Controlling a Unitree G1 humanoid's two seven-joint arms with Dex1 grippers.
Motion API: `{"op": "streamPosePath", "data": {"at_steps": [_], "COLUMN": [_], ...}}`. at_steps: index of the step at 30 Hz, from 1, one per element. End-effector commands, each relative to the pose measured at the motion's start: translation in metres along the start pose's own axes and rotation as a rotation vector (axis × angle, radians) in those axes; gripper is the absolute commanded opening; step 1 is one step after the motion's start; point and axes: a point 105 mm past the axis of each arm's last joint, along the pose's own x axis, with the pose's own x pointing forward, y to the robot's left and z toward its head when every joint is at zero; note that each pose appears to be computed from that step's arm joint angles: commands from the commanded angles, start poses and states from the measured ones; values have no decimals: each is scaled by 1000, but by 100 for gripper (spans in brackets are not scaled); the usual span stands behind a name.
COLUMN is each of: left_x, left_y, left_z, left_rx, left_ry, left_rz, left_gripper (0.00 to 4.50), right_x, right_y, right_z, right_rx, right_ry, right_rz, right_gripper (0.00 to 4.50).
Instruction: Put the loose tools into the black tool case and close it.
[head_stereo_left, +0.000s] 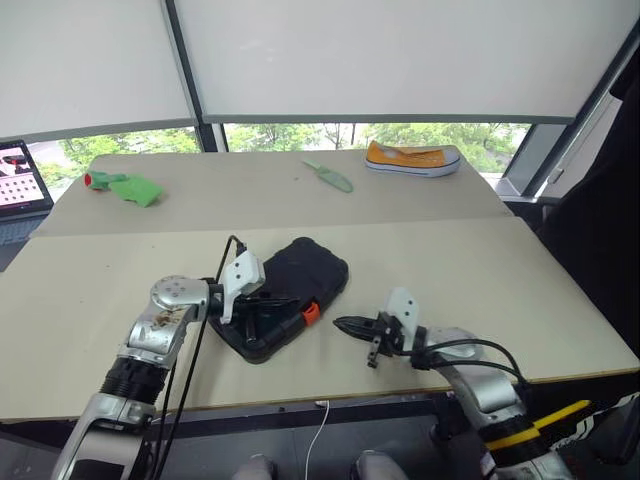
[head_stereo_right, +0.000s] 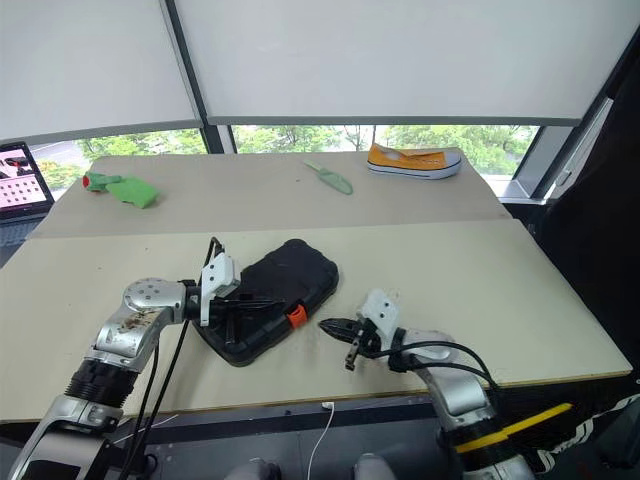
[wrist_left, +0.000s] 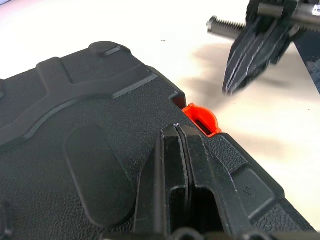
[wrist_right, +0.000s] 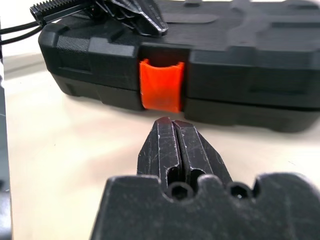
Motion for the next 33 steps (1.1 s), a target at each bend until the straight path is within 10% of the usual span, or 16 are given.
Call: {"op": "streamPosePath", "data": {"at_steps": [1, 7, 11, 21, 33], "left_x": [1, -8, -39, -158, -209], "left_y": [-14, -8, 7, -5, -39], "left_z": [-50, -47, -27, -33, -77], "left_rx": [-155, -212, -193, -64, -124], "left_ry": [116, 61, -113, 72, 227], "left_rz": [-7, 43, 173, 436, 674], "left_gripper": [4, 4, 110, 449, 450], "right_x": [17, 27, -3, -106, -149], "right_y": [-4, -6, -8, -13, -46], "right_z": [9, 10, 28, 31, 9], "right_rx": [-19, -30, -61, -415, -395], "right_ry": [-16, -9, -94, -52, 53], "right_rz": [-3, 10, 12, -3, -112], "right_gripper": [0, 0, 0, 349, 442]}}
